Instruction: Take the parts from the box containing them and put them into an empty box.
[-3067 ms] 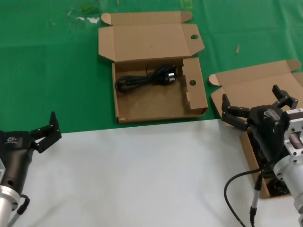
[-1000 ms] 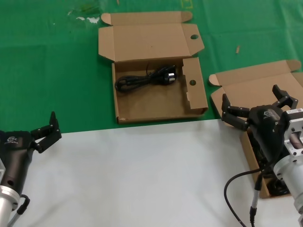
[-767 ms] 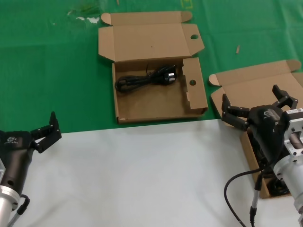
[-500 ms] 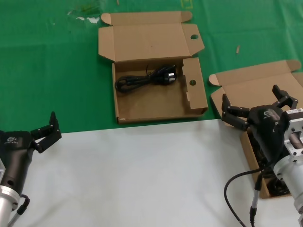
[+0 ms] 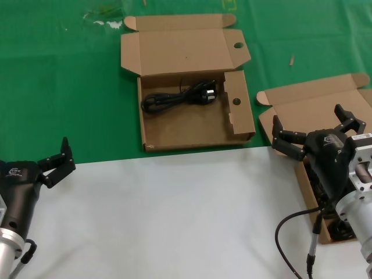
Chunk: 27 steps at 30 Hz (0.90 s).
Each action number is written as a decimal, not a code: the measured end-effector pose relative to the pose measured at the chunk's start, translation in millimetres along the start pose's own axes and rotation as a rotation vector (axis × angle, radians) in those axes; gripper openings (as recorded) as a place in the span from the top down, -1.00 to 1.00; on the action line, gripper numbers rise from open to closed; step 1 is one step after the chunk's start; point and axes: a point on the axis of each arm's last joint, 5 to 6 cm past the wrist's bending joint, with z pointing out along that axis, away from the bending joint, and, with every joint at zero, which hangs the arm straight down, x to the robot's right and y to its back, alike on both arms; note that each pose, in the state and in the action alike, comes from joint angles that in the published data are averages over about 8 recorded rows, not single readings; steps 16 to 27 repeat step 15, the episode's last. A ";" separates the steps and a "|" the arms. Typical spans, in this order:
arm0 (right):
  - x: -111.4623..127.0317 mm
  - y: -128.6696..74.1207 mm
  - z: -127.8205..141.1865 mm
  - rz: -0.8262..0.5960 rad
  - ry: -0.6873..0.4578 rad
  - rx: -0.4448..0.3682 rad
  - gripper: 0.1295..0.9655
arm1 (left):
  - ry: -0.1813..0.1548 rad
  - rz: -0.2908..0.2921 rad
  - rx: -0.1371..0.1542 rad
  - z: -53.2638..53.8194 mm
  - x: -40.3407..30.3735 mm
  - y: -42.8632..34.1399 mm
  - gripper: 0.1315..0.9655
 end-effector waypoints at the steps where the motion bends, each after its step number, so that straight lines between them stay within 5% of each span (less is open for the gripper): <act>1: 0.0 0.0 0.0 0.000 0.000 0.000 -1.00 | 0.000 0.000 0.000 0.0 0.0 0.0 -1.00; 27: 0.0 0.0 0.0 0.000 0.000 0.000 -1.00 | 0.000 0.000 0.000 0.0 0.0 0.0 -1.00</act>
